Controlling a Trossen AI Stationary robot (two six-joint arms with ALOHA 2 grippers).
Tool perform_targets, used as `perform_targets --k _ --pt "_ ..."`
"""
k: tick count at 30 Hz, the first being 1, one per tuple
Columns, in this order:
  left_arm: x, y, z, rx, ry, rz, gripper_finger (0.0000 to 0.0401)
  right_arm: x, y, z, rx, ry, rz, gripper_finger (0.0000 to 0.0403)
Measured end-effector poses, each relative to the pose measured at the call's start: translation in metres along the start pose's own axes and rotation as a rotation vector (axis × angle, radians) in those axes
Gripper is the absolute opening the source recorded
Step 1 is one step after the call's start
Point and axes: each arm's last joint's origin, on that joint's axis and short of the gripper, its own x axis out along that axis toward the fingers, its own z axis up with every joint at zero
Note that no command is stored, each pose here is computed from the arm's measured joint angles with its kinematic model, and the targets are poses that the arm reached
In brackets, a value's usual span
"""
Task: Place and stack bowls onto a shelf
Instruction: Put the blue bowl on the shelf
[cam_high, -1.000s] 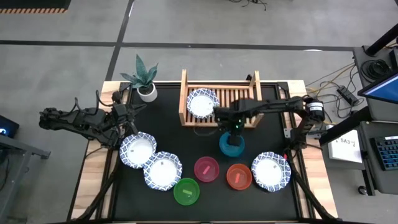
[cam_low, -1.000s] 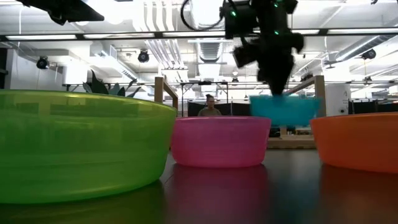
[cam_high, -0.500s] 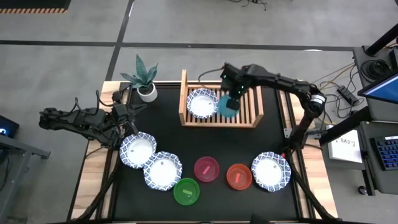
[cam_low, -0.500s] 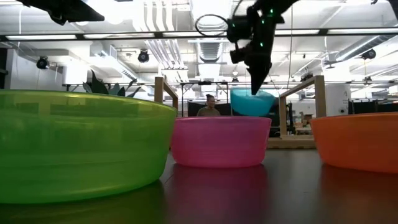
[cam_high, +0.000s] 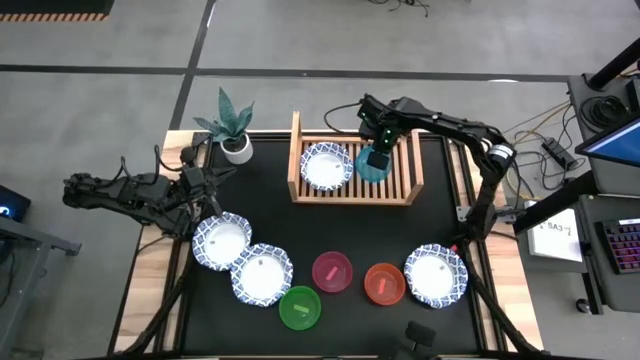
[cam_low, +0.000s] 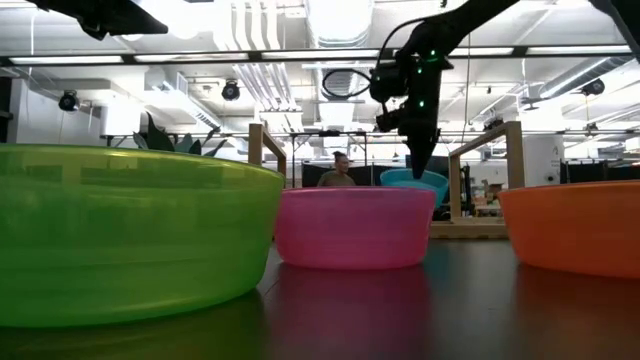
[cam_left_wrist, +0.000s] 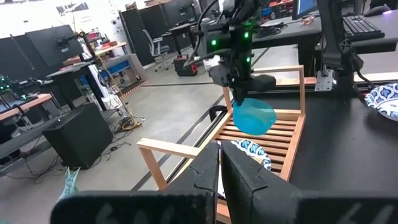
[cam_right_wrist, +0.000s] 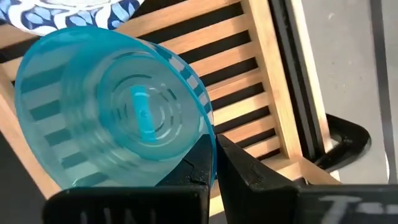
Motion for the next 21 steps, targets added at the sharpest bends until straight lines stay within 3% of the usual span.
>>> perform_targets --k 11,21 --pt "0.0 0.0 0.0 -0.029 -0.003 0.001 0.0 0.04 -0.004 0.004 -0.034 0.098 0.032 0.0012" --pt "0.0 0.0 0.0 -0.028 -0.001 0.0 0.0 0.046 -0.011 0.001 -0.014 0.116 0.036 0.0028"
